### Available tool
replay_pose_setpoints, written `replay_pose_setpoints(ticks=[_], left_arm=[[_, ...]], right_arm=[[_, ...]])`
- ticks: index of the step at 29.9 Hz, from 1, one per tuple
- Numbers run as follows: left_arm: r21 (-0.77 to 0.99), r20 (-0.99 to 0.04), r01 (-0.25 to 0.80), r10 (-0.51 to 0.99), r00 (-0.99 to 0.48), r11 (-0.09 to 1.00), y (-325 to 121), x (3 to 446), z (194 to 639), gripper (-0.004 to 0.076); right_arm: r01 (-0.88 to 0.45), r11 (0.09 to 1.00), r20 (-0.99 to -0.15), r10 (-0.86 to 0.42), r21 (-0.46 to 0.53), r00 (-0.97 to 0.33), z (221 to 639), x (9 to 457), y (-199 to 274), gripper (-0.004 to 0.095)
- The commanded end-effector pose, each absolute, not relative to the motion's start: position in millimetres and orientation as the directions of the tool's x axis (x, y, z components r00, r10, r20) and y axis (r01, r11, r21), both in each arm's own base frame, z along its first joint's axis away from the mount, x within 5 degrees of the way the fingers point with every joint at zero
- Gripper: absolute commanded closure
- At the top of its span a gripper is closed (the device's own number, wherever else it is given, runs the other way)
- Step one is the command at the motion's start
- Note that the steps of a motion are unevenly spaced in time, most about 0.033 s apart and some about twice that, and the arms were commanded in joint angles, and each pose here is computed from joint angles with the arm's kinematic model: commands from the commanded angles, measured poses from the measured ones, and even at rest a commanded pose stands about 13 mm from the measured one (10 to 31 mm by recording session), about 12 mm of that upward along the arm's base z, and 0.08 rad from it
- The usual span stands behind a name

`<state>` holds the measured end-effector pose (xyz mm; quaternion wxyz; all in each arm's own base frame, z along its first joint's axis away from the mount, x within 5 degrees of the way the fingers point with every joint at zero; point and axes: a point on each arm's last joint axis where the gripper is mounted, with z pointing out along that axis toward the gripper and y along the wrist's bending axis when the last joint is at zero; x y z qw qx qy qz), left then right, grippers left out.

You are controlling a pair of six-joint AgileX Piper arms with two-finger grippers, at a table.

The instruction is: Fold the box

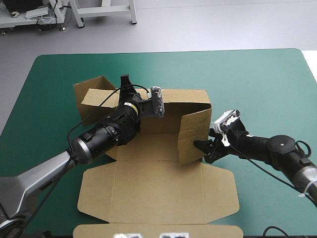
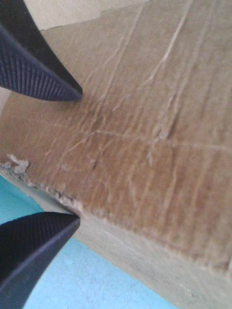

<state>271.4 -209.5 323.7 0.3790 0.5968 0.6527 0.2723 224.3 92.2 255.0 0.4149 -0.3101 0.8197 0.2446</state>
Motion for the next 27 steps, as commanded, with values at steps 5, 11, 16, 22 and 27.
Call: replay_pose_setpoints(ticks=[5, 11, 16, 22, 27], left_arm=[[0.737, -0.272, 0.628, 0.96, -0.064, 0.251, -210.6, 259.2, 328.8, 0.0732], [0.747, -0.301, 0.62, 0.954, -0.007, 0.24, -217.3, 242.9, 342.2, 0.0732], [0.745, -0.307, 0.619, 0.952, -0.01, 0.247, -215.8, 241.5, 344.5, 0.0732], [0.743, -0.307, 0.621, 0.952, -0.013, 0.248, -215.6, 241.3, 344.2, 0.0732], [0.743, -0.302, 0.622, 0.953, -0.02, 0.248, -214.9, 241.3, 343.9, 0.0732]], right_arm=[[-0.637, 0.763, -0.863, -0.245, 0.109, -0.441, 266.9, 227.6, 110.2, 0.0304], [-0.606, 0.79, -0.854, -0.246, 0.098, -0.459, 265.4, 228.0, 112.3, 0.0501], [-0.645, 0.761, -0.84, -0.299, 0.076, -0.452, 264.0, 225.2, 113.7, 0.0845], [-0.644, 0.763, -0.828, -0.325, 0.057, -0.457, 270.9, 227.5, 113.1, 0.0925], [-0.668, 0.743, -0.813, -0.36, 0.048, -0.458, 284.6, 229.6, 115.2, 0.0925]])
